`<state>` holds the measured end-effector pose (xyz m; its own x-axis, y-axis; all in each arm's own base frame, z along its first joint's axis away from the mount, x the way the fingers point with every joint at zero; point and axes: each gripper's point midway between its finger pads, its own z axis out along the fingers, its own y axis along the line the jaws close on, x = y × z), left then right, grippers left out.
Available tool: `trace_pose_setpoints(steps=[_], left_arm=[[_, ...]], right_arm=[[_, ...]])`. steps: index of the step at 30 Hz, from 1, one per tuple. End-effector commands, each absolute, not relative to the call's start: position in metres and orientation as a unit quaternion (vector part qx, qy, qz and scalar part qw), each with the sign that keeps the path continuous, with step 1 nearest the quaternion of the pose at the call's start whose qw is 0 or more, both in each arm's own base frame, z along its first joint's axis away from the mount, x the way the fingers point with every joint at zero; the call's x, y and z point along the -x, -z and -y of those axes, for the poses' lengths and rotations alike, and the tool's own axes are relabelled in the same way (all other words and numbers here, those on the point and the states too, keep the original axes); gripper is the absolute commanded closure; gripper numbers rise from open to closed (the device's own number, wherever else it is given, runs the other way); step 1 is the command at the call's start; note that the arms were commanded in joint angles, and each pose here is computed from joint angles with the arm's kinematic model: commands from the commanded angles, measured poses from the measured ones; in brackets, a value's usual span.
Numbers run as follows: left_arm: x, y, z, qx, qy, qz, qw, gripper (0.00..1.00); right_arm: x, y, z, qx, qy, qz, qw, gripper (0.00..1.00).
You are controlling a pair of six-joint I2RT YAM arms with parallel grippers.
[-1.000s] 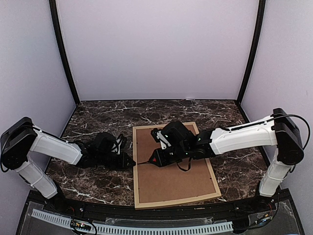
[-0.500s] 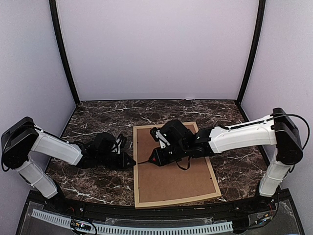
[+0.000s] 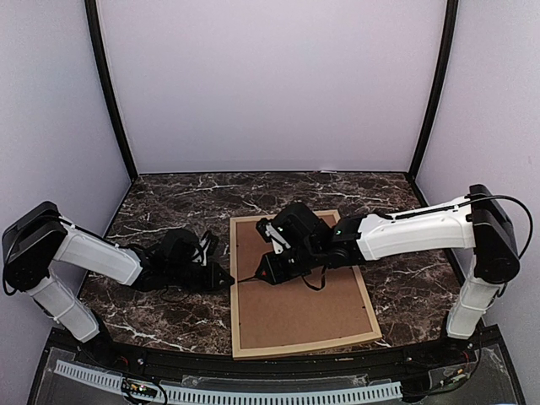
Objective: Take the photo out of the frame
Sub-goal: Release the fastener from the backboard.
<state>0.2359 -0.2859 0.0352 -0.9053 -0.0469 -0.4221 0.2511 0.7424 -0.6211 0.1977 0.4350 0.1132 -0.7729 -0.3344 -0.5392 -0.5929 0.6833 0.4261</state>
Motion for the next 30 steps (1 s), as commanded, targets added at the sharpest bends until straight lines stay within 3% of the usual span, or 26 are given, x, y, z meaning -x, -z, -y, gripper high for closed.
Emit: trace_pose_setpoints(steps=[1, 21, 30], left_arm=[[-0.216, -0.008, 0.282, -0.071, 0.338, -0.924, 0.167, 0.88], [-0.216, -0.008, 0.282, -0.071, 0.336, -0.924, 0.168, 0.88], [-0.216, -0.009, 0.282, -0.072, 0.336, -0.924, 0.168, 0.88]], right_arm=[[-0.176, -0.197, -0.507, 0.303, -0.461, -0.789, 0.27, 1.0], [-0.152, -0.254, -0.517, 0.325, -0.555, -0.716, 0.271, 1.0], [-0.149, -0.254, -0.518, 0.327, -0.565, -0.71, 0.264, 1.0]])
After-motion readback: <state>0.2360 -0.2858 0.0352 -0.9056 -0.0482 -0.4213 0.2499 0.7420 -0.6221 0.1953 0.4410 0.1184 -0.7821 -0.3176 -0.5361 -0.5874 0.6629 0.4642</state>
